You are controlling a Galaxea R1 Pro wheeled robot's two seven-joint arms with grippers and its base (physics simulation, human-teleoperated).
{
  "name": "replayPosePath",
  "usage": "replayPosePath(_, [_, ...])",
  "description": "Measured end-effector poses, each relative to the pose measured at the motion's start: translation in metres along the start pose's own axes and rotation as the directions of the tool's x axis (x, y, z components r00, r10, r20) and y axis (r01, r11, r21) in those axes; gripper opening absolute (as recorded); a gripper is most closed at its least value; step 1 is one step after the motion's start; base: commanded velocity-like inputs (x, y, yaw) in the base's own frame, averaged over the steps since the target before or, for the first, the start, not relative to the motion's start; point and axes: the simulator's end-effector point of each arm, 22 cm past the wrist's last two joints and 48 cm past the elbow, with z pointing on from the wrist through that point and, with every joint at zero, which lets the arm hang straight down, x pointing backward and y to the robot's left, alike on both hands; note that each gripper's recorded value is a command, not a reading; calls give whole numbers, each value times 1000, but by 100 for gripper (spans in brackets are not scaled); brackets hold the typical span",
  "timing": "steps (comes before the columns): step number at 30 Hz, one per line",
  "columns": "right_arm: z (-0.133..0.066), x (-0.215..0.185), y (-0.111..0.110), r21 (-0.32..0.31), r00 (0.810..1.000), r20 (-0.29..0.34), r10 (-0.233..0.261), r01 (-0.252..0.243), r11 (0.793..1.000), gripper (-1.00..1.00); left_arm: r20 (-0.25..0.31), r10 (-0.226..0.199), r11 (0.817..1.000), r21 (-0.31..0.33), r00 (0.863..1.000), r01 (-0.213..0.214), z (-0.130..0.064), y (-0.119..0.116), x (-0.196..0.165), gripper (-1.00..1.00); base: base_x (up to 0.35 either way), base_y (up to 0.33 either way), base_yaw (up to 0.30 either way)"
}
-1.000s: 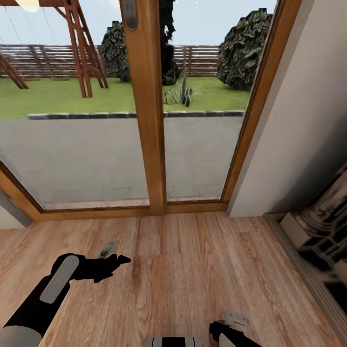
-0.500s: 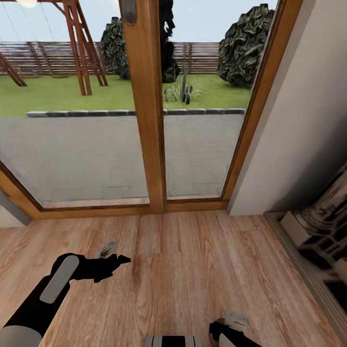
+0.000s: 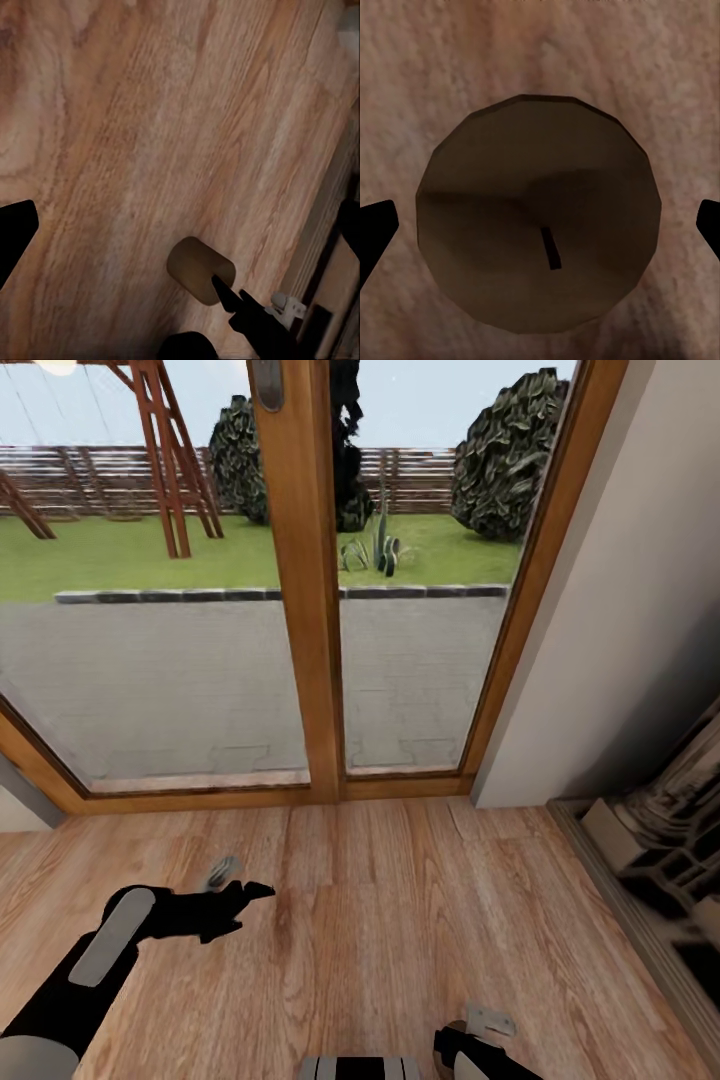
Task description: Place each of the two pumpkins and all three candles from the living room inside a cabinet in the living room (use any cabinet), then make sure every cabinet is closed, and position the cauldron so it is next to a table in the living room.
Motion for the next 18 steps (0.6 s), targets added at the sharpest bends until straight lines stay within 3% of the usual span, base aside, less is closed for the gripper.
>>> replayPosePath(2, [0,0,0,0,1000,0,-1,1,1000,100,-12,-29,999,45,1000,29,-4,-7,0,100,0,0,0])
replayPosePath(6, [0,0,0,0,1000,1,-1,1,1000,100,-31,-46,996,79,998,48,-8,-12,2,100,0,0,0])
replayPosePath(9, [0,0,0,0,1000,1,-1,1,1000,100,-48,-71,984,159,996,77,-11,-28,4,100,0,0,0])
replayPosePath(14, [0,0,0,0,1000,1,-2,2,1000,100,-61,-56,955,288,997,71,-23,-51,4,100,0,0,0])
replayPosePath(18, [0,0,0,0,1000,1,-3,3,1000,100,-78,-36,913,403,996,65,-39,-68,5,100,0,0,0])
